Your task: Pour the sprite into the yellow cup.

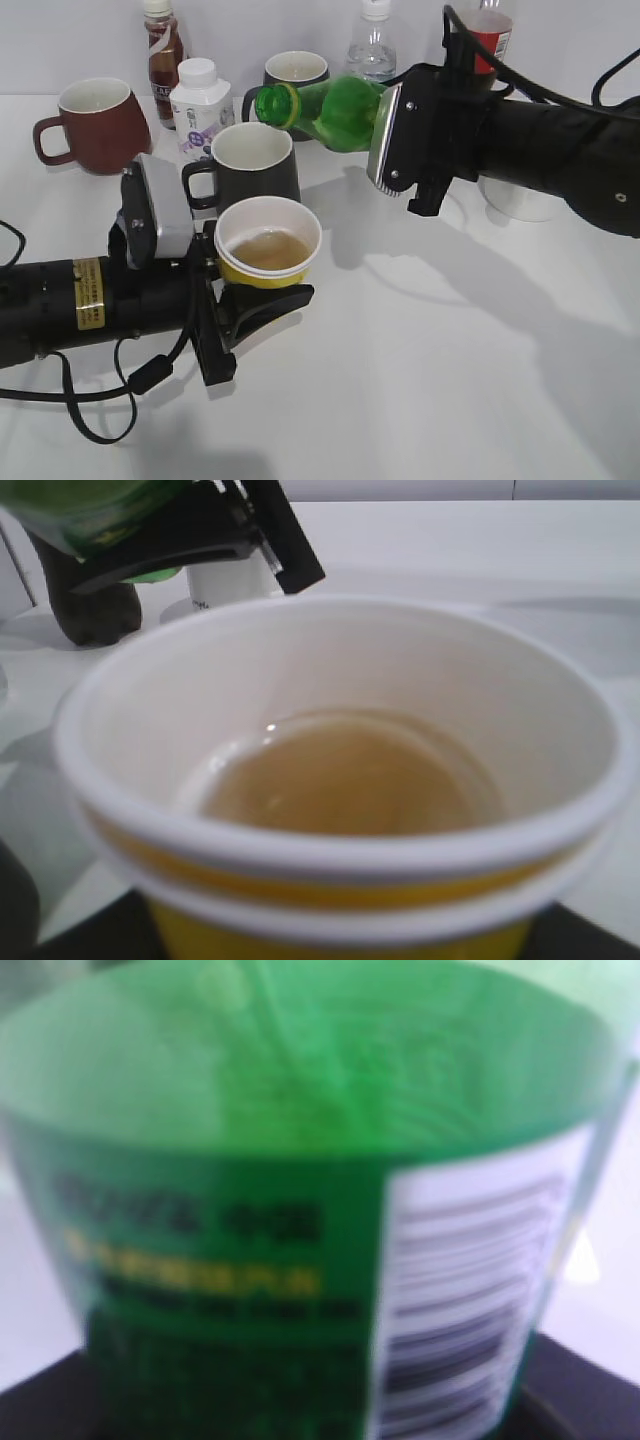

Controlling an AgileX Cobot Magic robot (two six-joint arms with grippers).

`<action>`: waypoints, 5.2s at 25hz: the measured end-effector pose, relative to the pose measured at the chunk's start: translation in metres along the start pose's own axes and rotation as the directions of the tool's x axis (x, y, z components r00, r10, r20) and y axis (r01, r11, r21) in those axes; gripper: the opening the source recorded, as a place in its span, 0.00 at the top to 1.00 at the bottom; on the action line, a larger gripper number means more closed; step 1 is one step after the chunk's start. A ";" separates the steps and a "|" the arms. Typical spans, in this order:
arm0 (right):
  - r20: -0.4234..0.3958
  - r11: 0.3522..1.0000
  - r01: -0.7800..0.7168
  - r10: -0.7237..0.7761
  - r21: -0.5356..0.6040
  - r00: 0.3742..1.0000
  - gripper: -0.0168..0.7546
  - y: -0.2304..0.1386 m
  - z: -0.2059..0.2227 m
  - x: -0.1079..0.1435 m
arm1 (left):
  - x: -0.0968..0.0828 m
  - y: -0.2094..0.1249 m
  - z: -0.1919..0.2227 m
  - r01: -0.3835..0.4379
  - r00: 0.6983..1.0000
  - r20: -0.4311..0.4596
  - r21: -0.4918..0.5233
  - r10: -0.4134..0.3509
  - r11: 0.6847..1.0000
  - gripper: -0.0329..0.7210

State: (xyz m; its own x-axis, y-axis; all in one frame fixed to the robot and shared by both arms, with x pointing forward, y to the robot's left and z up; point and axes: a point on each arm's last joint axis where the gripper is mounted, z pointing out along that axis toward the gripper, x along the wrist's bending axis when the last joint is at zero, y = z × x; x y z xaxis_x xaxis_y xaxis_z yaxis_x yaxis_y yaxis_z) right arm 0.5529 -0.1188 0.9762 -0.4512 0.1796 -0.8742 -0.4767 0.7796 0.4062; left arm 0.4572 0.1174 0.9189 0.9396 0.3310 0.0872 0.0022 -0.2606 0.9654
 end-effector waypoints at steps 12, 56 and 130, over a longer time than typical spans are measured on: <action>0.002 0.989 -0.150 0.150 0.001 0.989 0.42 0.000 0.000 0.000 | 0.002 -0.001 -0.006 0.081 0.992 -0.090 -0.049 -0.085 0.996 0.45; 0.152 0.450 -0.883 0.890 -0.135 0.430 0.42 -0.026 0.022 0.018 | 0.120 -0.071 -0.049 0.230 0.634 -0.724 -0.160 -0.273 0.960 0.39; 0.191 0.170 -0.865 0.938 0.472 0.288 0.21 0.041 -0.317 0.026 | -0.105 0.085 -0.262 0.626 0.492 -0.834 0.138 -0.251 0.768 0.25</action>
State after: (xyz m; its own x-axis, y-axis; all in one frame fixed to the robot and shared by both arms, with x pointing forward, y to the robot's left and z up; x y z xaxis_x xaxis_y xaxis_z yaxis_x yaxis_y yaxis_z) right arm 0.2827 -0.2719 1.0545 -0.4334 0.8978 0.0783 0.6656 0.2603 0.6995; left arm 0.2690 0.2979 1.0557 0.1766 0.9843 0.0055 0.6369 -0.1185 0.7617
